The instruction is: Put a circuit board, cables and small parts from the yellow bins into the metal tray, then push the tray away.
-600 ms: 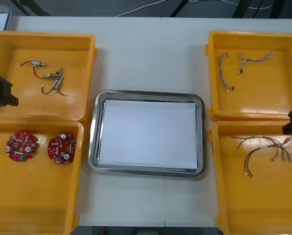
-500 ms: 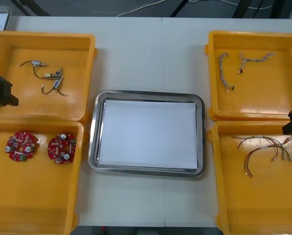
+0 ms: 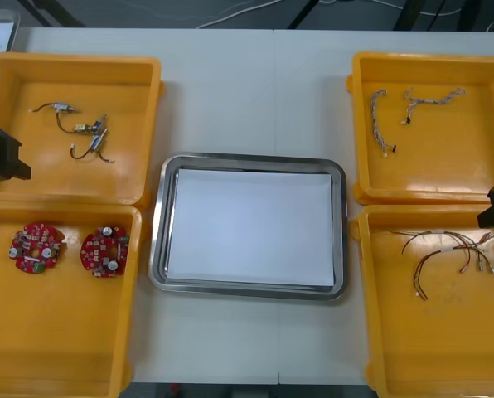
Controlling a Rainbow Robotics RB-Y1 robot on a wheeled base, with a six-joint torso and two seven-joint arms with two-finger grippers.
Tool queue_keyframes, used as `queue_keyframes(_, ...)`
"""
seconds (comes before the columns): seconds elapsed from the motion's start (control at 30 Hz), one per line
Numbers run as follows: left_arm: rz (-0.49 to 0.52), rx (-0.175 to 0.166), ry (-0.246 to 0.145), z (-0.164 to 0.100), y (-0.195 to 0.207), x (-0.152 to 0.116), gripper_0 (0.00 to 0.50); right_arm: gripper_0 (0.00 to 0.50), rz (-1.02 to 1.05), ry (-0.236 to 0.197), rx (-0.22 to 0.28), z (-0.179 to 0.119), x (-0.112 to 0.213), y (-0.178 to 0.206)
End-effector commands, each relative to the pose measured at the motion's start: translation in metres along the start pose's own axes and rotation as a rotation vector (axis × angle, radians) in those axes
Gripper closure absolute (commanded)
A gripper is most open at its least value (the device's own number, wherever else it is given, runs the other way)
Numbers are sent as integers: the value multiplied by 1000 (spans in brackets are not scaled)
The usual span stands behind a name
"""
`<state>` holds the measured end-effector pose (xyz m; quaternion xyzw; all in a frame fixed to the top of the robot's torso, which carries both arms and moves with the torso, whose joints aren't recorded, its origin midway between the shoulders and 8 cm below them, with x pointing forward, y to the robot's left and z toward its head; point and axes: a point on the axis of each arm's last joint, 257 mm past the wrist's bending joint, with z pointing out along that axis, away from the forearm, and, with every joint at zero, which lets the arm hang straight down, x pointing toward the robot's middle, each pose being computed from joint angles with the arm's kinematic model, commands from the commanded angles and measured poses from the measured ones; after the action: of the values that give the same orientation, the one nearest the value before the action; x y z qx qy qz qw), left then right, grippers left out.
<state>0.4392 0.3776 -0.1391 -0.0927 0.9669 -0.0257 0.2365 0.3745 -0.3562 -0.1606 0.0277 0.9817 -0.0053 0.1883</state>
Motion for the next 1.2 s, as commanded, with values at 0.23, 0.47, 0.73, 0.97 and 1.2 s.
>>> queue_keyframes(0.23, 110, -40, -40, -14, 16, -9, 0, 0, -21, 9, 9, 3, 5, 0)
queue_keyframes(0.47, 110, -40, -40, -14, 16, -9, 0, 0, -21, 9, 9, 3, 5, 0)
queue_keyframes(0.73, 110, -40, -40, -14, 16, -9, 0, 0, -21, 9, 9, 3, 5, 0)
queue_keyframes(0.97, 110, -40, -40, -14, 16, -9, 0, 0, -21, 9, 9, 3, 5, 0)
queue_keyframes(1.2, 110, -40, -40, -14, 16, -9, 0, 0, -21, 9, 9, 3, 5, 0)
